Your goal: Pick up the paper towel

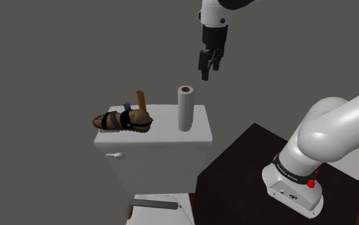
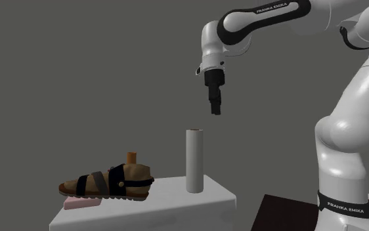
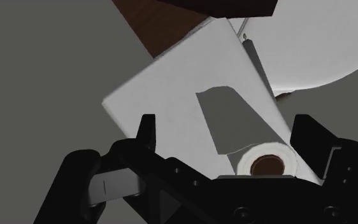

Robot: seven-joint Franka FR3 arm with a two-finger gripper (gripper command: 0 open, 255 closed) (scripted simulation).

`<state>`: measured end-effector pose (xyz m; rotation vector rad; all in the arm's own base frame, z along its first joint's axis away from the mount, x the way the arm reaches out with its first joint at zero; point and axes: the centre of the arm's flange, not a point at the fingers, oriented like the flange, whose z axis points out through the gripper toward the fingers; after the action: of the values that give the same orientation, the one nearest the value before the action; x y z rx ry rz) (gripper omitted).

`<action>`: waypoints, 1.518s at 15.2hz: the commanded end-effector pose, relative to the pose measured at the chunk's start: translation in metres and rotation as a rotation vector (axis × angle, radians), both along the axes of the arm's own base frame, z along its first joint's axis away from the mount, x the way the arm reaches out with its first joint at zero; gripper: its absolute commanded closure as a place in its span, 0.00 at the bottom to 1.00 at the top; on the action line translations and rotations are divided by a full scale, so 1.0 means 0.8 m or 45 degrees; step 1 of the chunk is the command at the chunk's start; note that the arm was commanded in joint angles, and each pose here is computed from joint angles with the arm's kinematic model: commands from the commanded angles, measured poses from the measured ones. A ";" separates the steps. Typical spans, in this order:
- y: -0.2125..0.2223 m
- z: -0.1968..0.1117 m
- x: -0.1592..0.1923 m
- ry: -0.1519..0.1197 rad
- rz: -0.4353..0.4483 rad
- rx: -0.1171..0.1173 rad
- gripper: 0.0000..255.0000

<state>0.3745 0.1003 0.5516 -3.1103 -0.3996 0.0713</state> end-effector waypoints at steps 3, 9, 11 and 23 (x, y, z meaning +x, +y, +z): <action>0.051 -0.022 0.038 -0.031 0.044 -0.018 0.00; 0.108 -0.051 0.082 -0.066 0.095 -0.040 0.00; 0.108 -0.065 0.082 -0.066 0.095 -0.040 0.00; 0.106 -0.094 0.081 -0.066 0.095 -0.040 1.00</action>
<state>0.4396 0.1859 0.4773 -3.1322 -0.5211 -0.0058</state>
